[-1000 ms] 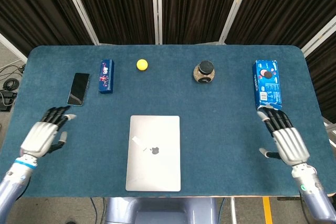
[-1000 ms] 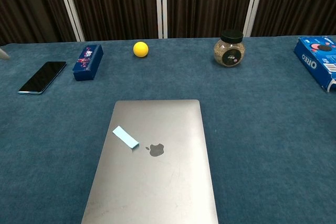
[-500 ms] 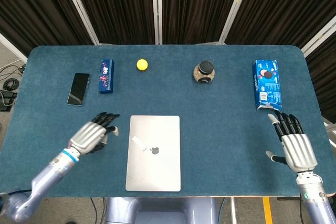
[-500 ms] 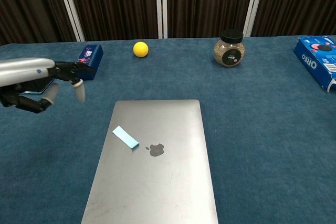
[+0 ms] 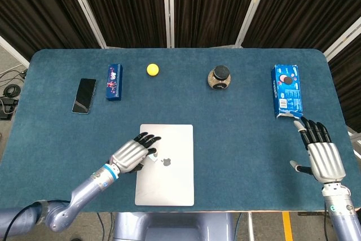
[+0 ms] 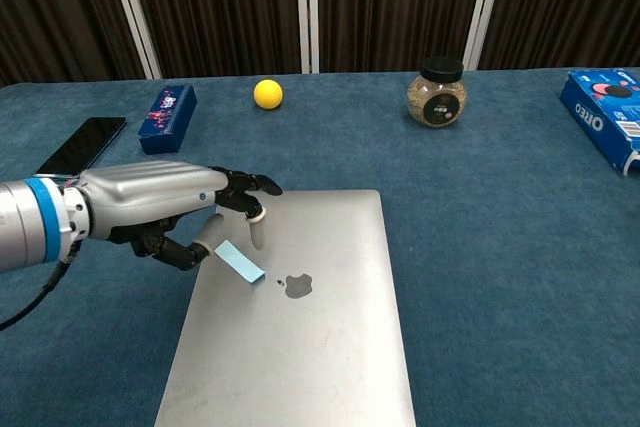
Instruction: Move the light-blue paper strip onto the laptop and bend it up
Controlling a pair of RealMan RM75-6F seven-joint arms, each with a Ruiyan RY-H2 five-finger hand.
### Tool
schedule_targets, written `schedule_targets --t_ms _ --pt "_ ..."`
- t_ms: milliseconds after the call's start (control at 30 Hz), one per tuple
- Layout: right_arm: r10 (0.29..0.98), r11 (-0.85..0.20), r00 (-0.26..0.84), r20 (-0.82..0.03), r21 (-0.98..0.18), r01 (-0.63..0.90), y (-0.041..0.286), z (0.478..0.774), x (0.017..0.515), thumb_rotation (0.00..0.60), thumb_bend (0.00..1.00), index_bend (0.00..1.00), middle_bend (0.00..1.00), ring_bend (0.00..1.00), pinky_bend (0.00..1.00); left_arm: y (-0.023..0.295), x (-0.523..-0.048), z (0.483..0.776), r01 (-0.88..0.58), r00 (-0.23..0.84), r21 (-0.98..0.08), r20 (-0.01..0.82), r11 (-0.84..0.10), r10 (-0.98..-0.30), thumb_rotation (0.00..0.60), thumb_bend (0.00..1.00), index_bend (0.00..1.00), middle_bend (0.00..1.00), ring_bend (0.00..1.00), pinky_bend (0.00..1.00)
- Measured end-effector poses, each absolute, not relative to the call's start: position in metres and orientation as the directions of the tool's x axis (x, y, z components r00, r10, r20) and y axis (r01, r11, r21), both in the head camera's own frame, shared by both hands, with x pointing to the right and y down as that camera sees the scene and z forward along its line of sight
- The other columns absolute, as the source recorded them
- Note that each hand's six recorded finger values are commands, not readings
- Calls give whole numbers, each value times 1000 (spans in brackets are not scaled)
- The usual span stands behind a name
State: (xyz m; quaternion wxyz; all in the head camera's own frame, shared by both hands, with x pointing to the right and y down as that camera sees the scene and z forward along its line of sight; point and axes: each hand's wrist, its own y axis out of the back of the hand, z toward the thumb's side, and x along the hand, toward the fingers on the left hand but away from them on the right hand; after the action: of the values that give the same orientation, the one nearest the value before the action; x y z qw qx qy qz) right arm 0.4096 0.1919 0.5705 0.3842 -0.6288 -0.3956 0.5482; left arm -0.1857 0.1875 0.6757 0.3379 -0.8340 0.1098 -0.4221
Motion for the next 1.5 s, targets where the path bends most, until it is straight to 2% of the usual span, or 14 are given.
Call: schedule_targets --t_ms 467,667,1500 --pt "913 -405 91 -398 -911 78 194 574 409 600 0 0 0 0 0 199 -178 695 138 582 -654 662 -744 -473 570 991 329 0 0 0" --pt "913 -405 90 -398 -910 85 193 573 409 600 0 0 0 0 0 199 -184 695 127 569 -670 653 -731 -500 571 990 329 0 0 0" --pt "912 -408 91 -399 -906 118 192 570 412 600 0 0 0 0 0 213 -175 704 179 575 -672 664 -718 -478 571 981 324 0 0 0"
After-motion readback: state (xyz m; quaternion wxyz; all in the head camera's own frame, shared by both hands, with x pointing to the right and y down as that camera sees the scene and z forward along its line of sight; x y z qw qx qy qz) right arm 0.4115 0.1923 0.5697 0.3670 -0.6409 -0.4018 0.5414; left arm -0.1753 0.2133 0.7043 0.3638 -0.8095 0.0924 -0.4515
